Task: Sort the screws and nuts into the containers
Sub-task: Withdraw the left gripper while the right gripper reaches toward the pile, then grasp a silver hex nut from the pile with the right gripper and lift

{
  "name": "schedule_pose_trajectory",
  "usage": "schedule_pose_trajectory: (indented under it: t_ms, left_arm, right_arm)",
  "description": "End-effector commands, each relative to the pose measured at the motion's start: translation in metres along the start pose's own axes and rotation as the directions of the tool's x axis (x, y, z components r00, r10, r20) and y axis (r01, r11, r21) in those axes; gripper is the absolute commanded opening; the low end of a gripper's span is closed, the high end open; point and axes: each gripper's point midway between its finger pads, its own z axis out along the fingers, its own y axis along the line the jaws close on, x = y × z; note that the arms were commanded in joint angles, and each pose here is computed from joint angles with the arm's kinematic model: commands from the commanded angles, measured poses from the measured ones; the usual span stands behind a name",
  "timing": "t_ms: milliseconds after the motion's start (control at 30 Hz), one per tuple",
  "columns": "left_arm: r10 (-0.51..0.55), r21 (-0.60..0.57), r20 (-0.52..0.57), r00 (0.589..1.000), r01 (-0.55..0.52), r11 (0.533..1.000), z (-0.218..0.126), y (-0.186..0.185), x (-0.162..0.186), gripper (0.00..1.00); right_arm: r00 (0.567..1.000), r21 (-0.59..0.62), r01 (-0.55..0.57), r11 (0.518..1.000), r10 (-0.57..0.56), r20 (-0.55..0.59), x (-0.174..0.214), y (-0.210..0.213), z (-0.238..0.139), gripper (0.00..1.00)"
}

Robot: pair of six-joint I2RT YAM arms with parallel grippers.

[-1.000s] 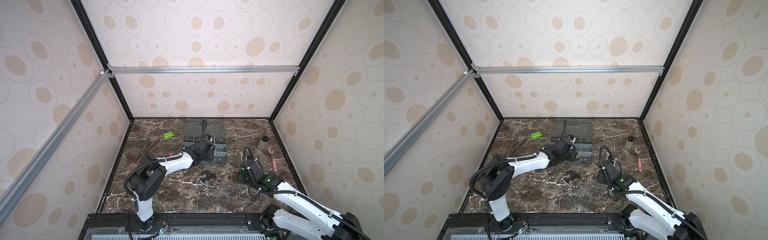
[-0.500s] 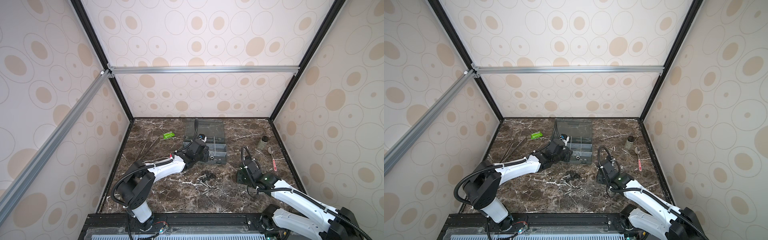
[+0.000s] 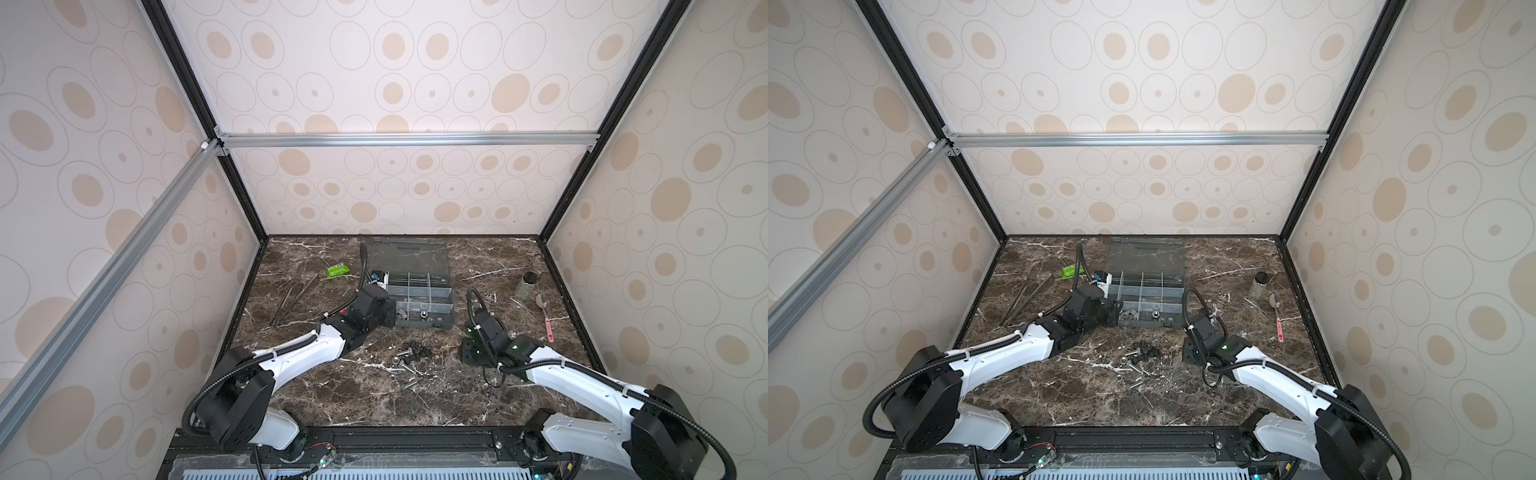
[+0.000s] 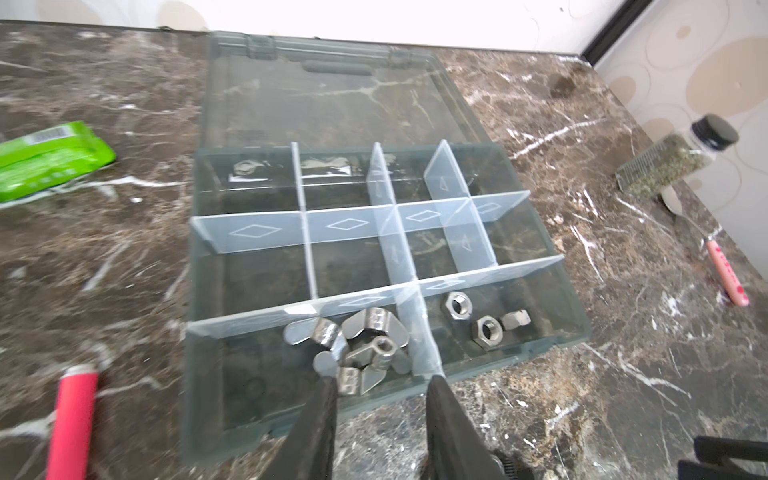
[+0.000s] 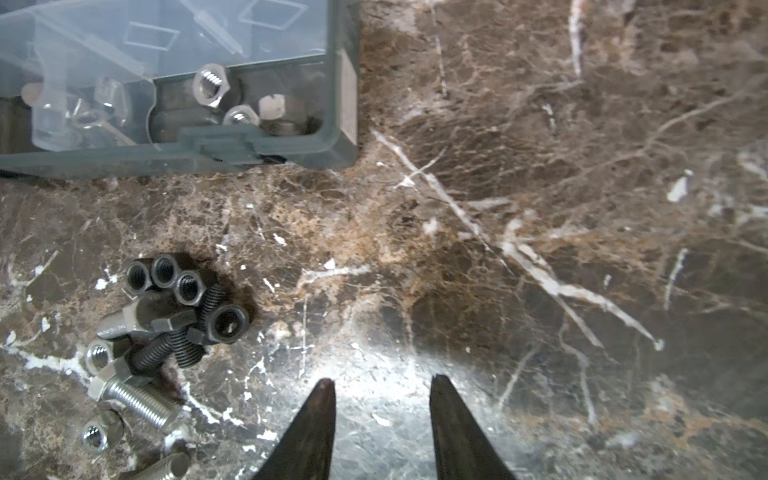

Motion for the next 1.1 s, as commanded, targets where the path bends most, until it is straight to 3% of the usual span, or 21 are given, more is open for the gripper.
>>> schedule_pose_trajectory:
  t_ms: [0,267,500,833,1067]
  left_arm:
    - [-0.054,-0.051,0.045,0.998,0.056,0.997,-0.012,0.021,-0.005,0.37]
    - [-0.116,-0.123,0.073,0.991,0.125,0.985,-0.034,0.060,0.005,0.38]
    - [-0.170,-0.167,0.099,0.980,0.185,0.969,-0.053,0.089,0.018,0.39]
    - [-0.237,-0.221,0.144,0.961,0.264,0.939,-0.075,0.120,0.034,0.41]
    - [-0.270,-0.224,0.156,0.950,0.300,0.927,-0.083,0.130,0.045,0.42]
  right_arm:
    - [0.999,-0.053,0.053,0.997,-0.053,0.001,-0.006,0.029,0.002,0.41]
    - [0.976,-0.113,0.199,0.973,-0.207,-0.066,0.008,0.090,0.021,0.41]
    - [0.929,-0.178,0.333,0.926,-0.354,-0.104,0.027,0.138,0.028,0.41]
    - [0.864,-0.246,0.439,0.864,-0.481,-0.150,0.058,0.179,0.034,0.41]
    - [0.767,-0.307,0.566,0.765,-0.625,-0.144,0.075,0.196,0.039,0.41]
